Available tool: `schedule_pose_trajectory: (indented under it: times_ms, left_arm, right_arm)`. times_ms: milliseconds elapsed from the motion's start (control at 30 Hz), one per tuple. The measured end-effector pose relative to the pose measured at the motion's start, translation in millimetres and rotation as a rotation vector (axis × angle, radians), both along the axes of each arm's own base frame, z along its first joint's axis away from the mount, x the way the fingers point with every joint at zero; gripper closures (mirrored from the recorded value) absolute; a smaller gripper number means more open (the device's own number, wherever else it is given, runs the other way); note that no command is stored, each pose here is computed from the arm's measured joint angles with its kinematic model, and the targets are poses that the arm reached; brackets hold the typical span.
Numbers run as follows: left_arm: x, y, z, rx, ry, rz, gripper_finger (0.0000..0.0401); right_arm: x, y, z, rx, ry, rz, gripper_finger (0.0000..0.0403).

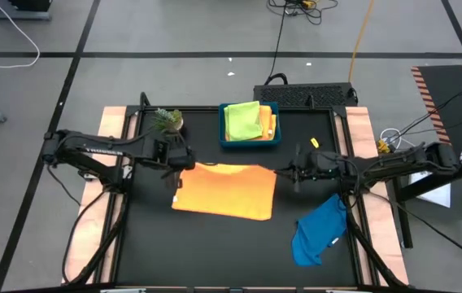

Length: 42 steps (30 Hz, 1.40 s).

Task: Fold microfiber towels
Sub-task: Fold the orange microfiber cloth

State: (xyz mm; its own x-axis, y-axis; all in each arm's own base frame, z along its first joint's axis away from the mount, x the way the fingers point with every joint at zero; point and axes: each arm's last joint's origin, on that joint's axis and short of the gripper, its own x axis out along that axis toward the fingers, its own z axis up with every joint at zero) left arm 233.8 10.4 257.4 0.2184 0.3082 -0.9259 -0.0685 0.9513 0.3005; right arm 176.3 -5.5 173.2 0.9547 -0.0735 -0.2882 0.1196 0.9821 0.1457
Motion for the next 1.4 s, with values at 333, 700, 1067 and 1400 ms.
schedule_pose_trajectory:
  times_ms: [333, 700, 1067, 1400]
  left_arm:
    - [-14.6, -20.0, -34.0, -0.068, 0.088, 0.022, 0.0398]
    - [-16.4, -46.4, -35.3, -0.151, 0.073, -0.011, 0.0395]
    - [-1.9, -63.9, -59.9, -0.156, 0.144, -0.052, 0.0394]
    - [2.8, -66.5, -73.4, -0.194, 0.207, -0.023, 0.0397]
  right_arm:
    - [5.1, 32.2, -16.3, 0.055, 0.098, 0.146, 0.0403]
    - [12.3, 56.0, -28.0, 0.084, 0.104, 0.230, 0.0403]
    - [15.9, 65.3, -45.7, 0.138, 0.184, 0.239, 0.0403]
    - [20.3, 76.1, -55.9, 0.139, 0.177, 0.287, 0.0403]
